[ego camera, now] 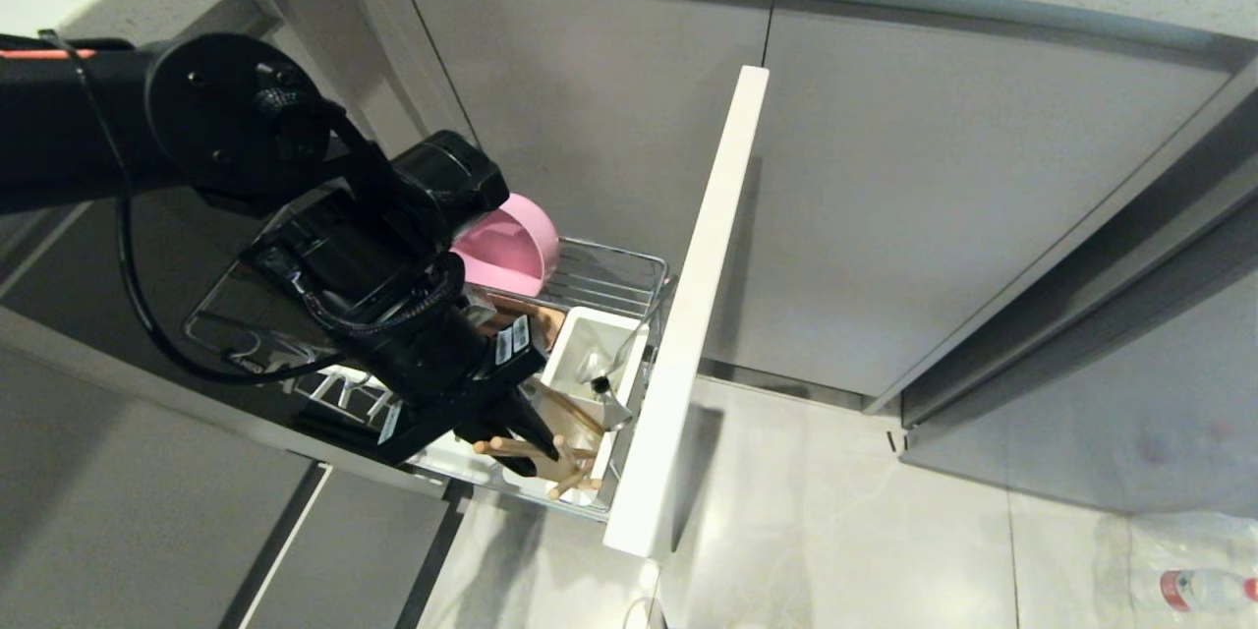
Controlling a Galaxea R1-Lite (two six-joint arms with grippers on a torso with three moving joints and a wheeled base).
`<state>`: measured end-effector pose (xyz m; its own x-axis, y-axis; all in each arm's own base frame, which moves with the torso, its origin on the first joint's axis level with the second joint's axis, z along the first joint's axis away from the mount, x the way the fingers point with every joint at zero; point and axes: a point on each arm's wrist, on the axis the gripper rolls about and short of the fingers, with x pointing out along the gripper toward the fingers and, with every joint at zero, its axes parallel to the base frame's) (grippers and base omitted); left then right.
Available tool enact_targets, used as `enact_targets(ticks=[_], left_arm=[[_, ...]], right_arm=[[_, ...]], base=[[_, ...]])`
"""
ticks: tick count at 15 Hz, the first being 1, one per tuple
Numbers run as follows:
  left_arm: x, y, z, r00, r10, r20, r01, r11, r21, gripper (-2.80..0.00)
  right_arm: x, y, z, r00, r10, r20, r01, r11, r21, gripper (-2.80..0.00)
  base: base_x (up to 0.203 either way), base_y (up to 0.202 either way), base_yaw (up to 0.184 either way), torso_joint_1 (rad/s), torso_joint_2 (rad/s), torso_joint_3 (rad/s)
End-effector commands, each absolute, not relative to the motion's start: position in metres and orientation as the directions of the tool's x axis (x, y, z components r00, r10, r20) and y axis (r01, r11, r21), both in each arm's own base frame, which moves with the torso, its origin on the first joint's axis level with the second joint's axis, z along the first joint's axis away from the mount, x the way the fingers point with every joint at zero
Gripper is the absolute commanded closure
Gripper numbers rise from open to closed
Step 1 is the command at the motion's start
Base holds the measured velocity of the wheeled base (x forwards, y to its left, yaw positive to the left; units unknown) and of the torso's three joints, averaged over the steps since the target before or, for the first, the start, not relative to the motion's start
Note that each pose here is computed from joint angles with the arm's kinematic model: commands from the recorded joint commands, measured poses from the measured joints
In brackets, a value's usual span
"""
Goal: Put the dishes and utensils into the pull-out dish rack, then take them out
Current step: Pick up the chopsticks and place it in the cupboard
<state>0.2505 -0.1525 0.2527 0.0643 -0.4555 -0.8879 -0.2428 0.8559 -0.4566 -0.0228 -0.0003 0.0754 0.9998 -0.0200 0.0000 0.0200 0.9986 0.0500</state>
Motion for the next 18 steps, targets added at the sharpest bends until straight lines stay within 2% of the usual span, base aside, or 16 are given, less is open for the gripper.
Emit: enact_targets(ticks=[1, 11, 12, 18], left_arm=[[0.2528, -0.1545, 0.2483, 0.047, -0.447, -0.893, -0.255, 0.859, -0.443, 0.0], [0.2575, -0.1571, 0.2449, 0.06, -0.417, -0.907, -0.27, 0.868, -0.417, 0.0], [0.257, -0.1578, 0.2449, 0.062, -0.411, -0.909, -0.267, 0.871, -0.412, -2.8], [0.2537, -0.1602, 0.2499, 0.104, -0.378, -0.92, -0.272, 0.879, -0.391, -2.8]], right_arm=[[-0.0227, -0.0003, 0.0751, 1.0, -0.02, -0.002, 0.02, 0.999, 0.051, 0.0], [-0.0227, -0.0003, 0.0751, 1.0, -0.02, -0.002, 0.02, 0.999, 0.051, 0.0], [-0.0227, -0.0003, 0.075, 1.0, -0.02, -0.002, 0.02, 0.999, 0.051, 0.0], [-0.0227, -0.0003, 0.0751, 1.0, -0.02, -0.002, 0.02, 0.999, 0.051, 0.0]], base=[[0.0, 0.0, 0.0, 0.0, 0.0, 0.0], [0.0, 0.0, 0.0, 0.0, 0.0, 0.0], [0.0, 0.0, 0.0, 0.0, 0.0, 0.0], [0.0, 0.0, 0.0, 0.0, 0.0, 0.0]])
